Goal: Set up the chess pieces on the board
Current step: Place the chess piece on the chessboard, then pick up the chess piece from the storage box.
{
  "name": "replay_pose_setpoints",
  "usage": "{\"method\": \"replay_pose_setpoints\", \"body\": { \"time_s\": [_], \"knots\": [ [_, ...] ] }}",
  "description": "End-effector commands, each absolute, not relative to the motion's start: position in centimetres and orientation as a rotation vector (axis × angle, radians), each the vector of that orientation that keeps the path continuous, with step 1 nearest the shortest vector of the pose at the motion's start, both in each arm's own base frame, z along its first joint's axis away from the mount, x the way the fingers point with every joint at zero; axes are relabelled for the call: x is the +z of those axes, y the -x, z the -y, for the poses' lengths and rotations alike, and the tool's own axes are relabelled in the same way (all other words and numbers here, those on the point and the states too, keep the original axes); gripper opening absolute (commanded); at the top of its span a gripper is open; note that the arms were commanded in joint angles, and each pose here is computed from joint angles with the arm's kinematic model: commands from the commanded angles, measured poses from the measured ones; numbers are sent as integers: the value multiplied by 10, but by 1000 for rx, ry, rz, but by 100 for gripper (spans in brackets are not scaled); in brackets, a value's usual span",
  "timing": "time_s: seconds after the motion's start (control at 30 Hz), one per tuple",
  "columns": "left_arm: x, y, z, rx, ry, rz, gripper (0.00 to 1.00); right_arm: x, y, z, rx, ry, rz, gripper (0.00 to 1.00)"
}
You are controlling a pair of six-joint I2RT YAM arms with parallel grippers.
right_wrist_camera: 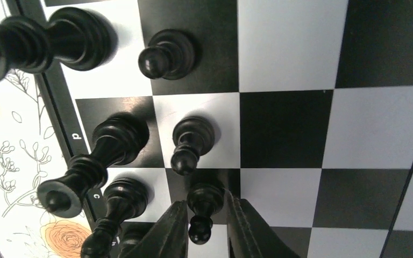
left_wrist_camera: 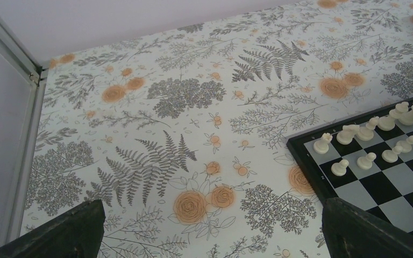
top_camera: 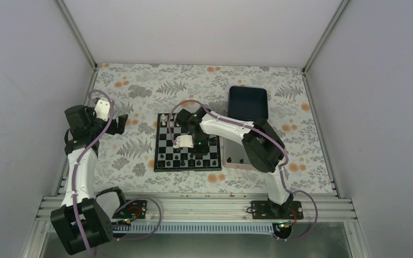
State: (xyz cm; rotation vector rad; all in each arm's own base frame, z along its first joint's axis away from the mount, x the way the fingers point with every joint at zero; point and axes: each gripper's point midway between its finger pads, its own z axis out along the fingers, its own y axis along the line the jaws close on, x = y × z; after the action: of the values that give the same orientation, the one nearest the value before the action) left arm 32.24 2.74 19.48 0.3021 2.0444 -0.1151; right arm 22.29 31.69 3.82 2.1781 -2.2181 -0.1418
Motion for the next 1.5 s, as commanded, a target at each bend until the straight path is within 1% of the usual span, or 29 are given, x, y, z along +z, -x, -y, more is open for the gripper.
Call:
{"method": "replay_pose_setpoints", "body": {
  "time_s": [0.0,0.1,0.2,0.3,0.43,0.57,0.8,0.97,1.1,1.33,1.47],
  "knots": [
    [198,-320,-25,-124,-327,-2022,100,46,-229,-314,-86,-2198,2234,26],
    [198,-320,-25,-123,-325,-2022,100,74,-239,-309,-65,-2206,2311,34],
    [200,-320,-25,-120,-325,-2015,100,114,-257,-296,-54,-2194,2448,37],
    [199,-320,-26,-121,-322,-2020,100,151,-274,-265,-26,-2130,2601,40],
    [200,-320,-25,-125,-325,-2017,100,160,-282,-202,25,-1971,2739,44],
    [200,-320,-25,-127,-325,-2017,100,146,-282,-149,30,-1808,2836,45],
    [198,-321,-25,-132,-322,-2023,100,95,-268,-92,39,-1562,2910,46],
    [198,-321,-25,-140,-325,-2025,100,61,-256,-80,-20,-1480,2911,46],
    [197,-321,-25,-136,-322,-2027,100,41,-254,-74,-14,-1436,2900,46],
    [197,-321,-26,-131,-319,-2028,100,26,-259,-71,-38,-1408,2912,47],
    [196,-321,-26,-132,-318,-2030,100,22,-260,-69,-55,-1399,2907,43]
  ]
}}
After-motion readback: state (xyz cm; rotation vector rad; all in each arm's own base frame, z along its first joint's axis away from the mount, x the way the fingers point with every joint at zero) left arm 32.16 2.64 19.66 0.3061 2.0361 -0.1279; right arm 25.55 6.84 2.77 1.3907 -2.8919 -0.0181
